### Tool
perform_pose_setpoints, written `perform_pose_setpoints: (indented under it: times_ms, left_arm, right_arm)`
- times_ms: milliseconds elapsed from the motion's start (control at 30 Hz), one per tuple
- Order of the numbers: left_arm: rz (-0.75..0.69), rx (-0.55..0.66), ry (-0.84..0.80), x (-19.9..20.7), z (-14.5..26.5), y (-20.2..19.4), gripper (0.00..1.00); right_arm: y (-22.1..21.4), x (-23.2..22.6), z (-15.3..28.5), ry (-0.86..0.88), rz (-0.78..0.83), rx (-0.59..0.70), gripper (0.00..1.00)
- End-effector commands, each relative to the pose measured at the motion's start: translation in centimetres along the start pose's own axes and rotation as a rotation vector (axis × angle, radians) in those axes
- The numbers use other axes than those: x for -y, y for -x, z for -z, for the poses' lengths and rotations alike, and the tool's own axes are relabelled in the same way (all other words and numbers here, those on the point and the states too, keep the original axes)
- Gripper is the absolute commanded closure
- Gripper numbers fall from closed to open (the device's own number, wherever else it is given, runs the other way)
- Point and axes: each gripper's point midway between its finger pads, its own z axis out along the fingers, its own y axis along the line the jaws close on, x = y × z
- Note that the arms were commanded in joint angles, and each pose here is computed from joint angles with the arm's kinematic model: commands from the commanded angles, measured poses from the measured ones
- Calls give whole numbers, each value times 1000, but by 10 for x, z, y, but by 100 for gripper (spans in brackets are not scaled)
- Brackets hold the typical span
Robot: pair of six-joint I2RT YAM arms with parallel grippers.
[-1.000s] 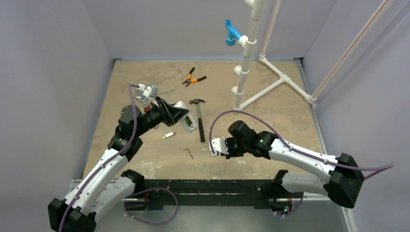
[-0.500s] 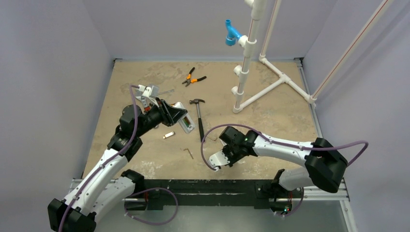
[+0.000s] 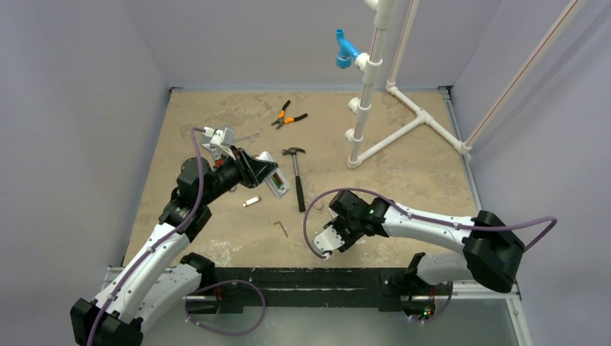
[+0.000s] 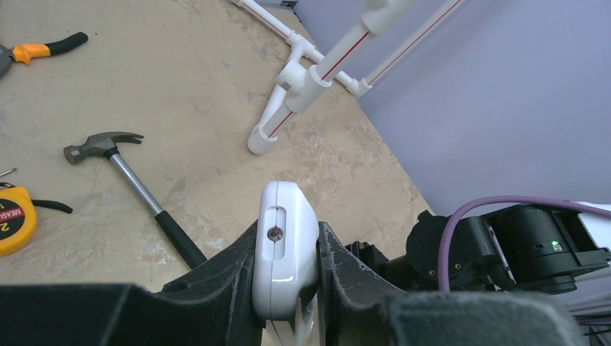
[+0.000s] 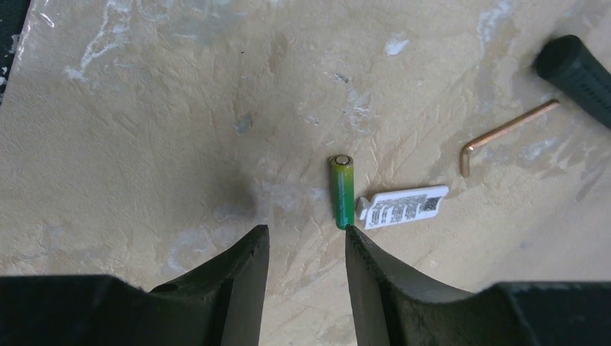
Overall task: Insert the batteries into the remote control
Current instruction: Adjust the battery at the center of the board, then pick up the battery from the center of the board.
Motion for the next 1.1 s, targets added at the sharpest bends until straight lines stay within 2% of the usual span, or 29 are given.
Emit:
perform_pose_setpoints:
  times_ms: [0, 67, 200, 367, 433, 500, 700, 733, 833, 900, 1000, 1067]
  left_arm:
    - [-32, 65, -37, 15, 2, 23, 100]
    - [-33, 64, -34, 14, 2, 22, 100]
    - [-33, 64, -29, 13, 1, 23, 100]
    - [-23, 57, -24, 12, -2, 22, 100]
    - [-22, 56, -23, 12, -2, 22, 100]
    - [-24, 55, -16, 11, -1, 22, 100]
    - [-15, 50, -9, 9, -2, 22, 100]
    - [-11, 48, -9, 9, -3, 21, 100]
    - [-1, 35, -11, 9, -4, 19, 100]
    - [-1, 33, -10, 9, -4, 19, 100]
    - [-1, 30, -8, 10, -2, 18, 100]
    - [-1, 30, -6, 9, -2, 18, 100]
  right_arm:
    - [13, 20, 18, -154, -64, 76, 59]
    - [22, 38, 31, -274, -174, 142, 59]
    - [28, 72, 63, -516, -510, 258, 61]
    - [38, 85, 84, -619, -902, 436, 66]
    - [33, 92, 93, -676, -1124, 474, 71]
    - [17, 98, 107, -756, -1441, 452, 72]
    - [0, 64, 97, -737, -2072, 275, 67]
    - [4, 61, 91, -713, -2153, 297, 67]
    - [21, 62, 75, -614, -2355, 435, 67]
    - [24, 58, 65, -586, -2466, 469, 66]
    - [17, 49, 52, -610, -2538, 409, 55]
    - [9, 41, 45, -651, -2568, 326, 54]
